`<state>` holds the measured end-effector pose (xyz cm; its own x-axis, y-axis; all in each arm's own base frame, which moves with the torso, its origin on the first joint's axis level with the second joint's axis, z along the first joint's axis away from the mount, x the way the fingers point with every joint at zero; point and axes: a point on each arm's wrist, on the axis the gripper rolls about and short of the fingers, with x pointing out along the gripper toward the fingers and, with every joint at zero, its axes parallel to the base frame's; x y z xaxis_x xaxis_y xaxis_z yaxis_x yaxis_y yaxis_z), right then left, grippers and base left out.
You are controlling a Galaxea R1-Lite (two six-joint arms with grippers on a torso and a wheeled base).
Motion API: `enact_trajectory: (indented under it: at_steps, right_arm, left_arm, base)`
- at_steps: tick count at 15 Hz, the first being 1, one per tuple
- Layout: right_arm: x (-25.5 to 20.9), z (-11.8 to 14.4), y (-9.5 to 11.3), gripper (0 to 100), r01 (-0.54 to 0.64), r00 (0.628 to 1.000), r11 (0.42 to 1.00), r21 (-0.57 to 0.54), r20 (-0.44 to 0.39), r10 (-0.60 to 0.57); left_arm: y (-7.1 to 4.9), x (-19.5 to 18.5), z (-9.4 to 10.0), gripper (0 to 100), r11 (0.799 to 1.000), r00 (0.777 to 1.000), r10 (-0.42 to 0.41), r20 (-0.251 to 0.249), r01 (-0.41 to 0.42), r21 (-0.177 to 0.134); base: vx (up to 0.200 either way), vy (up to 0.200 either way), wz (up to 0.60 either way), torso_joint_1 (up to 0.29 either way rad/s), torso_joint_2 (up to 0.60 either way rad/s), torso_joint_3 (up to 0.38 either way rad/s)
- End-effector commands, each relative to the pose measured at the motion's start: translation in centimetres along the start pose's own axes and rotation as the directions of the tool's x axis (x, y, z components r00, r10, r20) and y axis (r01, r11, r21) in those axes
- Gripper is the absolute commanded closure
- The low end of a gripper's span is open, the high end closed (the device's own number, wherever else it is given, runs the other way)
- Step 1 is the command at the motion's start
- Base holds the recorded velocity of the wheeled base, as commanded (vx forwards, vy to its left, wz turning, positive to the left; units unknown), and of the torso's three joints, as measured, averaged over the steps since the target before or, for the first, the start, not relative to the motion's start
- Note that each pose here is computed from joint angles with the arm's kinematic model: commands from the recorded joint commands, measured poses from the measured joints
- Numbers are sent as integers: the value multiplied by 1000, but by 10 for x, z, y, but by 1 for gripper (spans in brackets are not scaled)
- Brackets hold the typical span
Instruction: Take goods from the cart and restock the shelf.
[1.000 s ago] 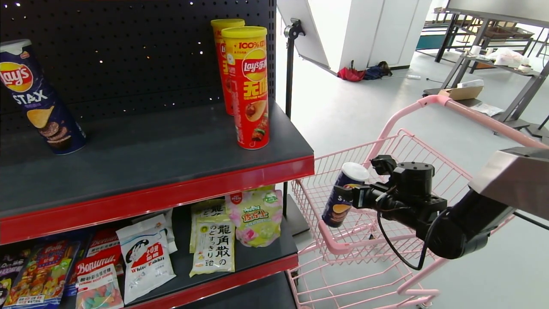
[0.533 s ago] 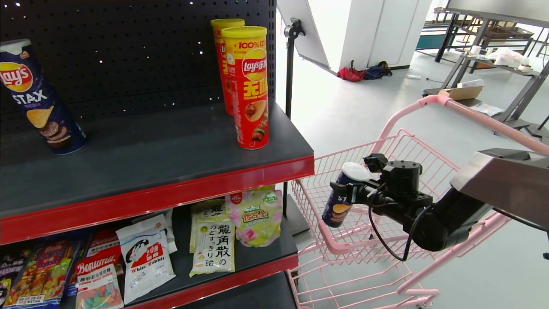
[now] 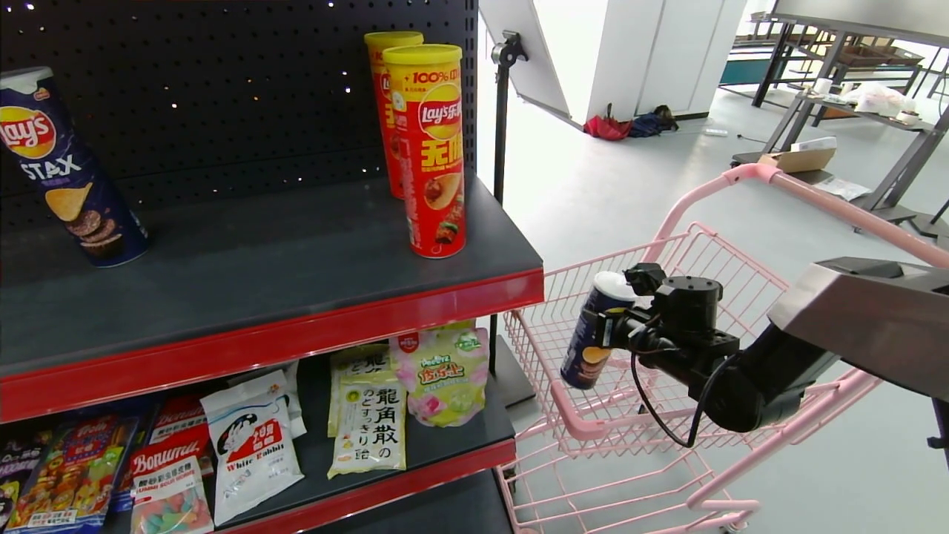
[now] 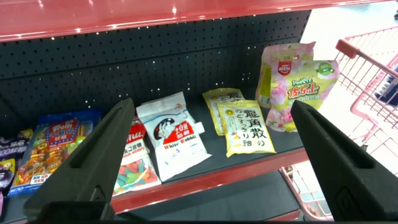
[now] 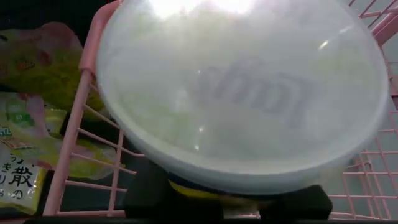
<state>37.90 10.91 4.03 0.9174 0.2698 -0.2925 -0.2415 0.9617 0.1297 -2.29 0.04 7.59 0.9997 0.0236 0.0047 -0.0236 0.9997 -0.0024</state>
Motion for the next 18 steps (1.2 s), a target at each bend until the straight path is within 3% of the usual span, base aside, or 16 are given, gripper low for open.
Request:
enact_trajectory:
  at_steps: [1, 2, 6, 8, 10, 13, 17, 18]
  right_arm:
    - [-34, 55, 6, 100, 2, 992, 1000, -26, 129, 2]
    - [-45, 69, 7, 100, 6, 990, 999, -42, 143, 0]
    - [-149, 173, 21, 100, 31, 952, 992, -124, 307, 9]
    - [-212, 188, 22, 100, 130, 951, 978, -162, 299, -77]
    - [-278, 181, 22, 100, 151, 964, 973, -174, 243, -106]
    - [-369, 120, 11, 100, 230, 969, 951, -207, 135, -205]
    - [-422, 64, 5, 100, 338, 938, 921, -195, 146, -314]
    - [-423, 64, 5, 100, 338, 938, 921, -194, 147, -314]
  left_arm:
    - [0, 0, 0, 0, 1000, 1000, 1, 0, -1, -1]
    - [0, 0, 0, 0, 1000, 1000, 1, 0, -1, -1]
    - [0, 0, 0, 0, 1000, 1000, -2, -2, 2, 1]
    - [0, 0, 0, 0, 1000, 1000, -5, 0, 5, 1]
    - [0, 0, 0, 0, 1000, 1000, -7, 0, 7, 1]
    - [0, 0, 0, 0, 1000, 1000, -7, 0, 7, -1]
    - [0, 0, 1, 0, 1000, 1000, -7, 1, 7, 1]
    - [0, 0, 0, 0, 1000, 1000, -7, 0, 7, 1]
  base:
    - [0, 0, 0, 0, 0, 0]
    - [0, 0, 0, 0, 0, 0]
    - [0, 0, 0, 0, 0, 0]
    - [0, 0, 0, 0, 0, 0]
    - [0, 0, 0, 0, 0, 0]
    - [0, 0, 0, 0, 0, 0]
    - [0, 0, 0, 0, 0, 0]
    - [0, 0, 0, 0, 0, 0]
